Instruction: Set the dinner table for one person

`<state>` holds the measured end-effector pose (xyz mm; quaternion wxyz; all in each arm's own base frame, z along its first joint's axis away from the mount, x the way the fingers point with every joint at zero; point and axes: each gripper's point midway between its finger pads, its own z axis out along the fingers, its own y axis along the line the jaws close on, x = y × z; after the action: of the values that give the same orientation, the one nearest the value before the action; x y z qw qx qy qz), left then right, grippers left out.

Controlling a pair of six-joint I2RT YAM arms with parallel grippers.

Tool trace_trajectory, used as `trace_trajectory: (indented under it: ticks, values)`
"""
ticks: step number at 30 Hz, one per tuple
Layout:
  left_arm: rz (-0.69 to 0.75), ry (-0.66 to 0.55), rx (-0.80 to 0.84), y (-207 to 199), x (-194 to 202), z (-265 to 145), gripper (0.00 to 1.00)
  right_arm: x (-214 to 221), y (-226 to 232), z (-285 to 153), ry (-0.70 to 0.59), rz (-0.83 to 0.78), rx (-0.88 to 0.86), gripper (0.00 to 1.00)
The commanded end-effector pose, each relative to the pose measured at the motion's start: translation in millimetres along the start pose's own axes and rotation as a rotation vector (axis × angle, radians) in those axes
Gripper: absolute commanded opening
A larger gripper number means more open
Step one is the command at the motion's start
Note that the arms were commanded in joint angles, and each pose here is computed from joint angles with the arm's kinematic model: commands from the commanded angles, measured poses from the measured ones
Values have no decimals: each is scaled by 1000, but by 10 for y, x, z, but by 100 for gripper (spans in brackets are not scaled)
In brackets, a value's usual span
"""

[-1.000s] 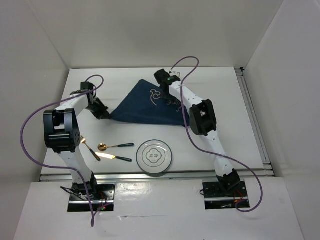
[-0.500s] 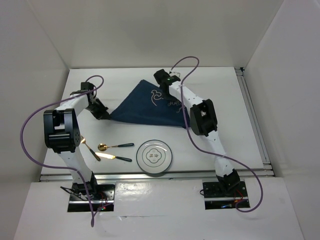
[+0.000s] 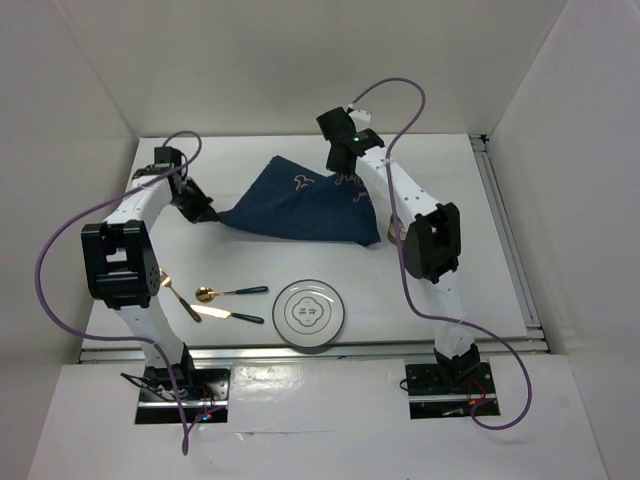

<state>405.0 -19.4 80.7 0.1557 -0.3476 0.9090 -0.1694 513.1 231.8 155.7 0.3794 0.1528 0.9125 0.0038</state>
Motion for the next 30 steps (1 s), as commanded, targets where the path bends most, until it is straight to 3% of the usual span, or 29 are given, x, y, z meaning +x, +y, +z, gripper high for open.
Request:
trace_trajectory:
  ticks: [1,4,9,12,15,16,20,26,28,29,30]
  values:
    - [37,-78,133,-477,-290,-367,0,-747,168,-448,-185,51,-151,0]
    - [63,-105,215,-878,-574,-611,0,-1204,327,-784,-321,44,-284,0]
    - [122,-240,382,-1465,-969,-1366,0,-1903,252,-1550,-521,80,-414,0]
    - [135,-284,459,-1551,-1119,-1687,0,-2041,143,-1972,-589,83,-458,0]
    - [178,-325,570,-1600,-1029,-2142,0,-2027,6,-2314,-640,89,-512,0]
    - [168,-293,563,-1557,-986,-2043,0,-1979,-17,-2344,-634,84,-522,0]
    - [185,-304,585,-1491,-867,-2151,0,-1585,12,-2076,-476,25,-570,0]
    - [141,-214,448,-1114,-702,-1688,0,-567,259,-1150,-69,-83,-557,2]
    - [109,-193,386,-918,-594,-1532,0,-268,378,-835,37,-112,-553,21]
    - [108,-188,366,-851,-555,-1485,0,-163,360,-712,74,-135,-529,40]
    - [97,-175,346,-768,-507,-1381,0,-160,445,-683,73,-159,-537,50]
